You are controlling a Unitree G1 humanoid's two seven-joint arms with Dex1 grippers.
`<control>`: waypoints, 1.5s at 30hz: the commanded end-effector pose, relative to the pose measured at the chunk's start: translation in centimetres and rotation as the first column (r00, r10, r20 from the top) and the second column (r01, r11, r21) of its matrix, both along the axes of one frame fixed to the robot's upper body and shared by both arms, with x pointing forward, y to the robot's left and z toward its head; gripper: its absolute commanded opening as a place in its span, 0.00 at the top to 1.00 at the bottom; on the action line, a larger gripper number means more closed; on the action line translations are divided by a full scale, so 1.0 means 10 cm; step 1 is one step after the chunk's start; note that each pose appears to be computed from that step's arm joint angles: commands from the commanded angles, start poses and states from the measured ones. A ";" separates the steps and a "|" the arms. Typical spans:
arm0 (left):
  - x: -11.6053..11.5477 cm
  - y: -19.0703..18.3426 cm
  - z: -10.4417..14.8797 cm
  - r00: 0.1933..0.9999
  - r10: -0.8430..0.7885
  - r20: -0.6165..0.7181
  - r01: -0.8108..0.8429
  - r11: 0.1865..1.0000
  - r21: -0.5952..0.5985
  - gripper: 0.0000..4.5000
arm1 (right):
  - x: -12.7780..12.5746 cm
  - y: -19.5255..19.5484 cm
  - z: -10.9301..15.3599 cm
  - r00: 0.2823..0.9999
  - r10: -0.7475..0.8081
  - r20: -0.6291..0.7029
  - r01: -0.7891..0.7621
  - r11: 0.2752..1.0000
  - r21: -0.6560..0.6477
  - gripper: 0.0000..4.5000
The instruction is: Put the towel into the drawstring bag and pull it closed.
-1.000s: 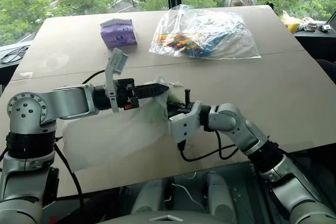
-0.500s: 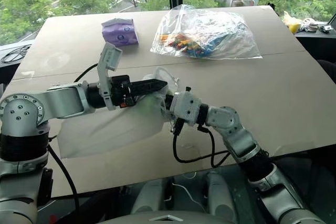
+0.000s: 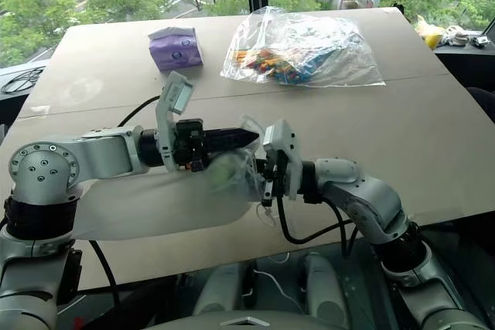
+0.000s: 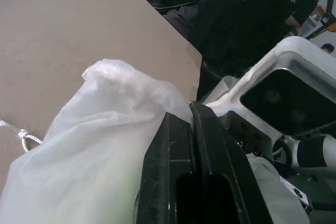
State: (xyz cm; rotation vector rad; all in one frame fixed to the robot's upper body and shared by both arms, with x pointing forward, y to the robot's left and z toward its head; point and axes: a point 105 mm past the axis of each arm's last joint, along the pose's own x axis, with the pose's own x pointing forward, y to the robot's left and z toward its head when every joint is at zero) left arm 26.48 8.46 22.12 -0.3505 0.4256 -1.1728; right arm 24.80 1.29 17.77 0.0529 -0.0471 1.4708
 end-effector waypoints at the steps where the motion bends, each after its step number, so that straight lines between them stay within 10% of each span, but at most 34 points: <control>1: -0.09 -0.10 0.02 0.998 -0.065 0.025 0.065 0.998 0.000 1.00 | 0.18 -0.05 0.28 0.987 -0.110 0.118 0.101 0.992 0.082 0.48; 5: -0.06 -0.10 0.06 0.996 -0.058 0.066 0.059 0.998 -0.008 1.00 | 0.40 -0.22 0.26 0.967 -0.226 0.121 0.219 0.973 0.074 0.06; 27: 0.41 0.06 0.15 0.859 0.004 0.511 -0.040 0.997 0.060 1.00 | 0.59 -1.04 0.39 0.943 -0.307 0.125 0.315 0.948 -0.044 0.06; 35: 0.37 0.17 0.09 0.870 -0.042 0.492 -0.002 0.996 0.088 1.00 | 1.01 -1.57 -0.07 0.772 -0.522 0.363 0.618 0.752 -0.231 0.06; 45: 0.34 0.16 0.11 0.871 -0.055 0.488 0.017 0.997 0.081 1.00 | 1.22 -1.08 -0.31 0.767 -0.540 0.346 0.608 0.784 -0.123 0.06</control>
